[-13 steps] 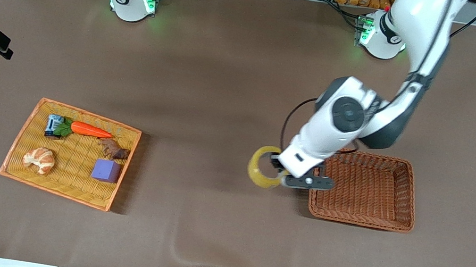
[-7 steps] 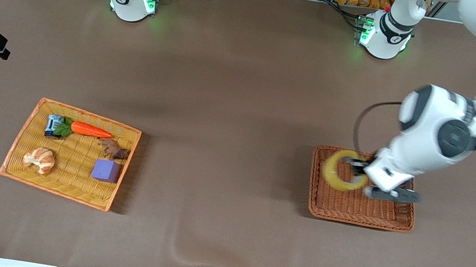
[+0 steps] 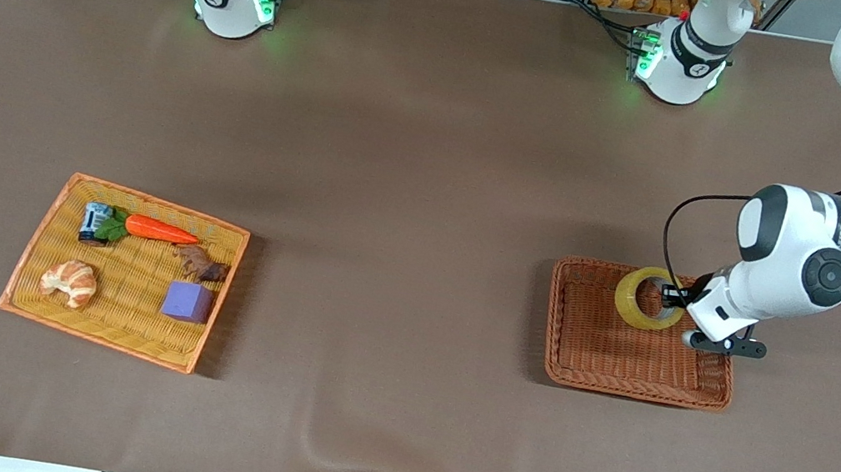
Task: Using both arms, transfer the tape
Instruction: 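Carry the tape roll into the brown basket with the left gripper, then open the left gripper and release the tape roll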
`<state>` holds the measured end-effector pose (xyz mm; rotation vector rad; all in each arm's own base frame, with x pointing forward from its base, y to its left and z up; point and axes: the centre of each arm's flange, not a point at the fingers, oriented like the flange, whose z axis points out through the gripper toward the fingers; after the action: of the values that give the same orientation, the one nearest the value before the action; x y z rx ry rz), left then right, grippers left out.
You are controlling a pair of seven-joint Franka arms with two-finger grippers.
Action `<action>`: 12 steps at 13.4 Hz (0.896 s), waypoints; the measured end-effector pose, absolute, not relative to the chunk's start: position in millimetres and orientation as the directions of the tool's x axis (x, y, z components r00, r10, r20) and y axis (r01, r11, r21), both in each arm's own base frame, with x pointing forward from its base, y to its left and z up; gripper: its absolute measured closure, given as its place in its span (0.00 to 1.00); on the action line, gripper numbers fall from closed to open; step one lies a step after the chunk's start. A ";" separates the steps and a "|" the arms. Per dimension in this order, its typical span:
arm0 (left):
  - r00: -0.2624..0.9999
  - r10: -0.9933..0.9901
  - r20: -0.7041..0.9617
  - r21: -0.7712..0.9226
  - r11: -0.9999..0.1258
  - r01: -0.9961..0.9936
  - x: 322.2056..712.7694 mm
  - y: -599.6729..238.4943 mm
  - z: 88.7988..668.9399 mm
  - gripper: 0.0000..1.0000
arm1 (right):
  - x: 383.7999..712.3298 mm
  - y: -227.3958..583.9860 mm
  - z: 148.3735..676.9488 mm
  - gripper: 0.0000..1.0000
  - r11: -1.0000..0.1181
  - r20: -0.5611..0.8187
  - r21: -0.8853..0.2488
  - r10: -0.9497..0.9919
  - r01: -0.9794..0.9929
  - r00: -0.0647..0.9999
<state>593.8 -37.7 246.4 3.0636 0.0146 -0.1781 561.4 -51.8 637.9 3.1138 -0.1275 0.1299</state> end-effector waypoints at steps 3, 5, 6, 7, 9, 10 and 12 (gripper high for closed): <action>0.996 -0.008 -0.083 0.078 -0.997 -0.002 603.6 -38.7 251.1 0.78 | 563.8 -47.8 646.1 0.00 -0.997 0.118 0.013 -0.074 -0.076 0.990; 0.998 -0.028 -0.055 0.084 -0.996 -0.023 614.9 -51.6 260.6 0.78 | 564.4 -29.7 650.0 0.00 -0.999 0.121 0.004 -0.045 -0.045 0.992; 0.998 -0.039 -0.045 0.087 -0.996 -0.035 620.3 -57.0 262.4 0.71 | 564.6 -19.0 649.5 0.00 -1.000 0.117 0.004 -0.026 -0.027 0.993; 0.998 -0.055 -0.037 0.089 -0.995 -0.051 624.8 -59.8 263.1 0.63 | 564.6 -11.8 649.0 0.00 -1.000 0.113 0.004 -0.015 -0.016 0.993; 0.997 -0.077 -0.016 0.092 -0.993 -0.076 633.8 -59.9 269.1 0.40 | 563.6 -13.4 647.9 0.00 -1.000 0.103 0.004 -0.018 -0.018 0.995; 0.996 -0.084 -0.004 0.092 -0.992 -0.084 637.8 -60.6 275.0 0.29 | 561.1 -15.1 645.6 0.00 -1.000 0.078 0.003 -0.021 -0.021 0.997; 0.995 -0.095 0.034 0.094 -0.991 -0.098 646.3 -66.1 297.3 0.08 | 554.7 -16.1 639.9 0.00 -1.000 0.016 0.003 -0.023 -0.024 1.000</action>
<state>646.3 -66.1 297.3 3.0420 -0.1475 0.0451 554.7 -16.1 639.9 3.1380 -0.0369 0.0254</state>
